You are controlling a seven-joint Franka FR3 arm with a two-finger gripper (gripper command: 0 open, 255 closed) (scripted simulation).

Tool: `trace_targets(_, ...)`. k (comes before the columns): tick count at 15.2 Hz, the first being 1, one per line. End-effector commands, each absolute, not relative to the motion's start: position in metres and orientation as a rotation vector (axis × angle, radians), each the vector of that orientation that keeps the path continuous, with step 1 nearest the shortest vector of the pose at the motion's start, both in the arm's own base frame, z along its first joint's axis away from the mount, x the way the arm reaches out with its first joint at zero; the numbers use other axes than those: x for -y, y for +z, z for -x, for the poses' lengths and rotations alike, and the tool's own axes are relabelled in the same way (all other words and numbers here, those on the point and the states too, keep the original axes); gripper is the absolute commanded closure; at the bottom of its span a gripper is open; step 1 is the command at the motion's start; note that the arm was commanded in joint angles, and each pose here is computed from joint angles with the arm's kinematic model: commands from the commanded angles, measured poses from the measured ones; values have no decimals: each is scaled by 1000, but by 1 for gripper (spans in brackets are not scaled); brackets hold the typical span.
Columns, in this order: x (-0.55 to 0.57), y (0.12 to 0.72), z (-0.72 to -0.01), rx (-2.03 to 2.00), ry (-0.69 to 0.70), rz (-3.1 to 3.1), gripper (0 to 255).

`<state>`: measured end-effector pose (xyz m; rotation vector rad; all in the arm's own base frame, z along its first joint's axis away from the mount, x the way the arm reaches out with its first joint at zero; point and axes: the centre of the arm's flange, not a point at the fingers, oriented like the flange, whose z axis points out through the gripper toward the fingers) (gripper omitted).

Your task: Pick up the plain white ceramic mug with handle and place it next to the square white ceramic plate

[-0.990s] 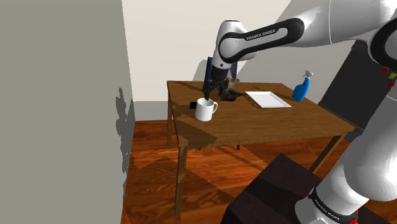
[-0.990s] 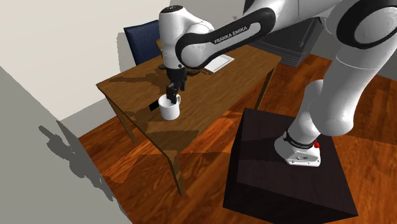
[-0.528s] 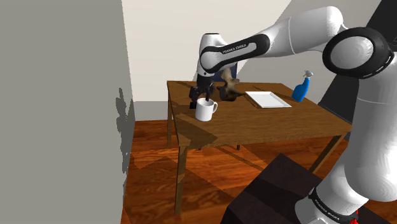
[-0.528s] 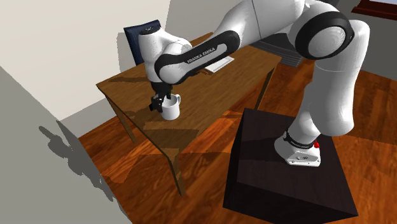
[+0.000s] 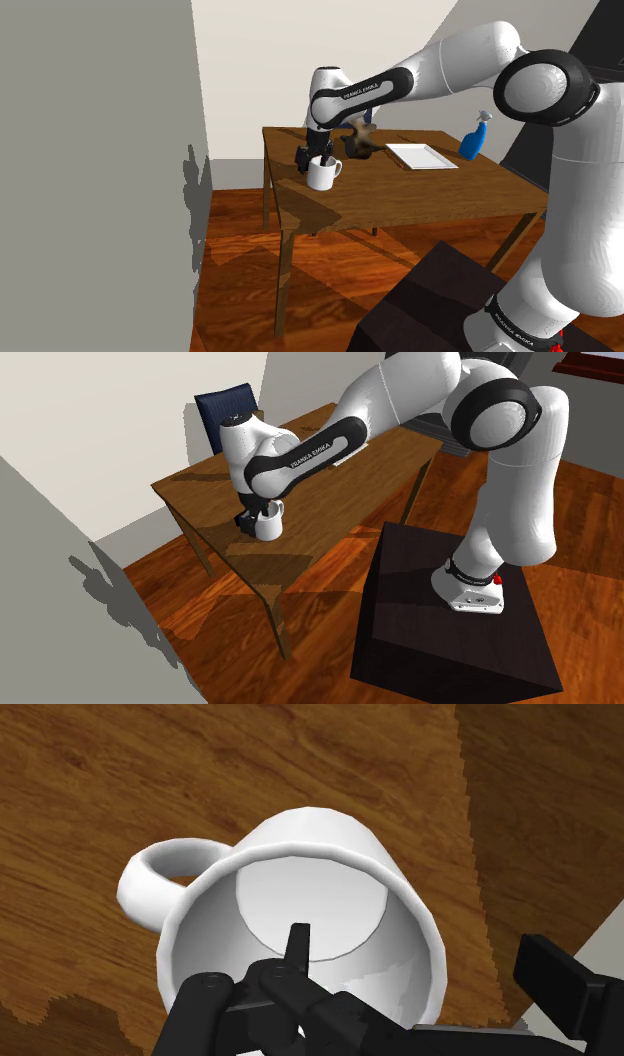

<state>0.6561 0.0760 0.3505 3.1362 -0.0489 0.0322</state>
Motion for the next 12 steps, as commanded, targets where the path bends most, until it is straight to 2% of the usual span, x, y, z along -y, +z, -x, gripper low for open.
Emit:
trace_targets(1,-76,349,-656,49,33,-3136,0)
trace_targets(7,-76,349,-656,49,33,-3136,0)
trace_targets(8,-76,349,-656,49,33,-3136,255)
trace_targets(12,-76,349,-656,49,33,-3136,255)
